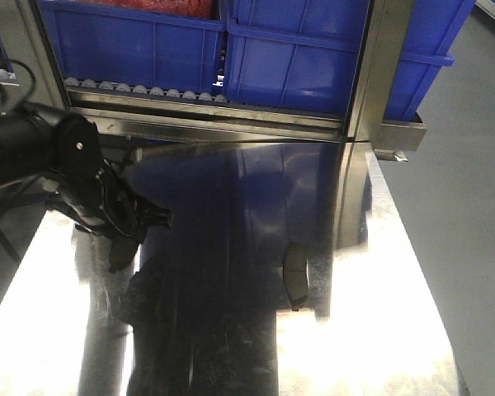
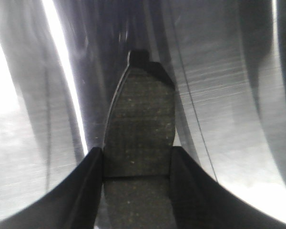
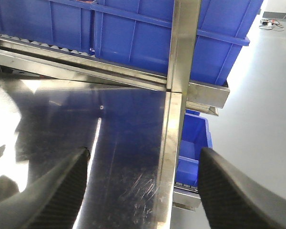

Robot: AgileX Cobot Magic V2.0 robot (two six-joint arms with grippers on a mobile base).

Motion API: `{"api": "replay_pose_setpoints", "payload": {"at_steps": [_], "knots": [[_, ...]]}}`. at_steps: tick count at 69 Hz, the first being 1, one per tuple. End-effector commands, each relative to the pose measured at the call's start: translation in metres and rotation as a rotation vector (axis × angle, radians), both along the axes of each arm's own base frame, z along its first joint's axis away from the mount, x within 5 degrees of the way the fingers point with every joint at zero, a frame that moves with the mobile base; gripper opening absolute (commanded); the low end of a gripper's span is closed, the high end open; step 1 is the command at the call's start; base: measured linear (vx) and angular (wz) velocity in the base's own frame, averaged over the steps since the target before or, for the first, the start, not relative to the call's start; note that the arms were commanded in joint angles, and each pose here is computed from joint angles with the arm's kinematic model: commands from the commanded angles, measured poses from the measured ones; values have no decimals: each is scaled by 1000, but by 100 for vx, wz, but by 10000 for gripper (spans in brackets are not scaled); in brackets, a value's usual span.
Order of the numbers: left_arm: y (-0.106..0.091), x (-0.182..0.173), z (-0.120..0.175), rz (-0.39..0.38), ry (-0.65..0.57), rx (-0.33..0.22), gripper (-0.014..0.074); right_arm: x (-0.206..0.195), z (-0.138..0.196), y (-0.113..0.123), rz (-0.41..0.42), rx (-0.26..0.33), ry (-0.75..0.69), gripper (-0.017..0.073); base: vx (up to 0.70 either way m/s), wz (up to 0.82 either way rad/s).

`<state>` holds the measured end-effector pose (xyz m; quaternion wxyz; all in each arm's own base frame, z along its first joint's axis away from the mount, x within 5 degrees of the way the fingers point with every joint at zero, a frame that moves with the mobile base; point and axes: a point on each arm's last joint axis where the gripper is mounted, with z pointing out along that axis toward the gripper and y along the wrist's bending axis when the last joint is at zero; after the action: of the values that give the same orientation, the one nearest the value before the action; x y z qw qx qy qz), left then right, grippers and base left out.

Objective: Move and align brake pads A on conveyor
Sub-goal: 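Close the left gripper on the brake pad and lift it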

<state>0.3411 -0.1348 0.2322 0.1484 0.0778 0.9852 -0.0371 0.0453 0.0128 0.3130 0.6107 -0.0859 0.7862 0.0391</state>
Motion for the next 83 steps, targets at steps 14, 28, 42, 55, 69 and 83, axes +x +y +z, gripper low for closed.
{"api": "replay_pose_setpoints", "payload": {"at_steps": [14,28,42,55,69,83], "knots": [[16,-59,83,-10,-295,-90,-7,1,14,-1,-13,5,-82,484,0,0],[42,-119,97,-40,-431,-135,-7,1,14,-1,-13,5,-82,484,0,0],[70,-182,102,-41,-597,-206,-7,1,14,-1,-13,5,-82,484,0,0],[95,-242,100,-38,-781,-283,-6,1,14,-1,-13,5,-82,484,0,0],[118,-293,84,-33,-953,-356,-6,1,14,-1,-13,5,-82,484,0,0],[127,-314,65,-29,-1030,-403,-6,1,14,-1,-13,5,-82,484,0,0]]}}
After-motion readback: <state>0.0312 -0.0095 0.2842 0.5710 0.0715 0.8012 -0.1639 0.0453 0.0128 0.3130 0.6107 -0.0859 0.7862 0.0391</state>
